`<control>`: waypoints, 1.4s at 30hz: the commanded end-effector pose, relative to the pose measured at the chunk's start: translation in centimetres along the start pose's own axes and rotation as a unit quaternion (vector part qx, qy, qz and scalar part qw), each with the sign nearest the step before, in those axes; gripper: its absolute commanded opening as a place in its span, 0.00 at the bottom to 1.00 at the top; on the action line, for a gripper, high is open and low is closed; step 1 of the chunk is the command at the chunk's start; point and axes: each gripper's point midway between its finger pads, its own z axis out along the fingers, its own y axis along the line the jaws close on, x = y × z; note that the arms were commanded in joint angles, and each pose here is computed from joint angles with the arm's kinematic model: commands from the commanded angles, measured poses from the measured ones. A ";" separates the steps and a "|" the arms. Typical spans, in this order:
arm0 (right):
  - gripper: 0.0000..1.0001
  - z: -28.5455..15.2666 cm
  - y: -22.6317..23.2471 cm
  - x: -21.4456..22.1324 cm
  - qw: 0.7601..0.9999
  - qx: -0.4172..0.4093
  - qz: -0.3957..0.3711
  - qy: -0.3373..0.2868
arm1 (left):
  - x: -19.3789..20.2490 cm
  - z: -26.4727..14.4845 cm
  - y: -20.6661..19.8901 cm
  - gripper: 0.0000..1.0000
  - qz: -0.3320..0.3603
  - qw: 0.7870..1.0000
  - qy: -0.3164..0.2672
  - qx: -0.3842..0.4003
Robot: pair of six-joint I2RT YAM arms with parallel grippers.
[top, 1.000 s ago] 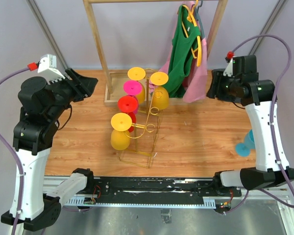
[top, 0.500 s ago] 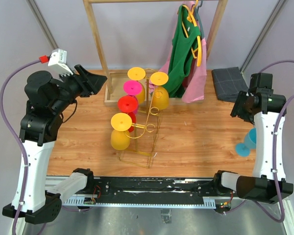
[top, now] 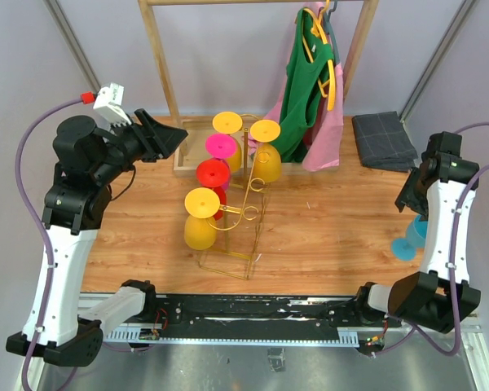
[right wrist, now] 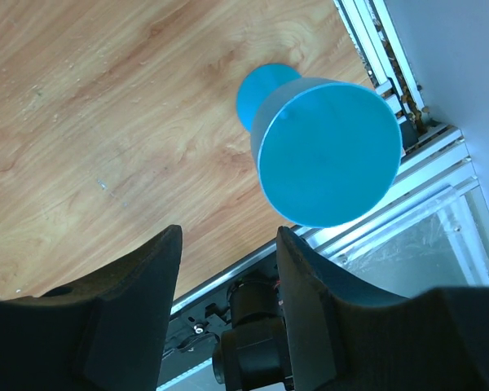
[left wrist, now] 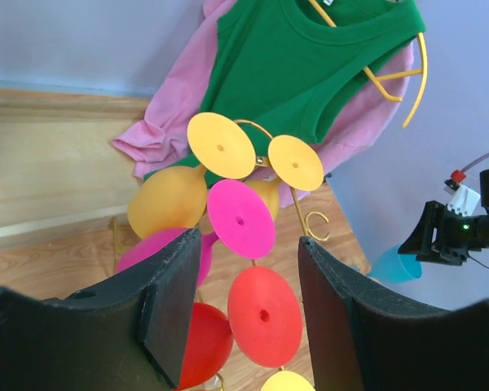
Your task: Place the wine glass upside down on the wine glass rack
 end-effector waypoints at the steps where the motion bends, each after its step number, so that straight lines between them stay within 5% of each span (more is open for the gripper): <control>1: 0.52 1.3 -1.3 0.6 0.999 0.027 0.015 0.031 | -0.5 0.0 -0.9 0.56 0.008 1.000 -0.010 0.027; 23: 0.51 5.3 -2.7 2.0 0.992 0.027 0.069 0.100 | 0.3 1.5 -2.3 0.56 -0.016 0.998 0.024 0.055; 33: 0.33 6.3 -2.0 1.2 0.991 0.011 0.064 0.115 | 1.0 1.6 -1.5 0.56 -0.017 0.999 0.023 0.043; 39: 0.01 6.3 -1.8 0.8 0.991 0.007 0.070 0.112 | 0.8 1.5 -1.5 0.56 -0.017 0.999 0.019 0.041; 42: 0.01 5.5 -1.4 0.1 0.992 -0.004 0.084 0.096 | 0.7 1.3 -1.6 0.56 -0.017 0.999 0.017 0.041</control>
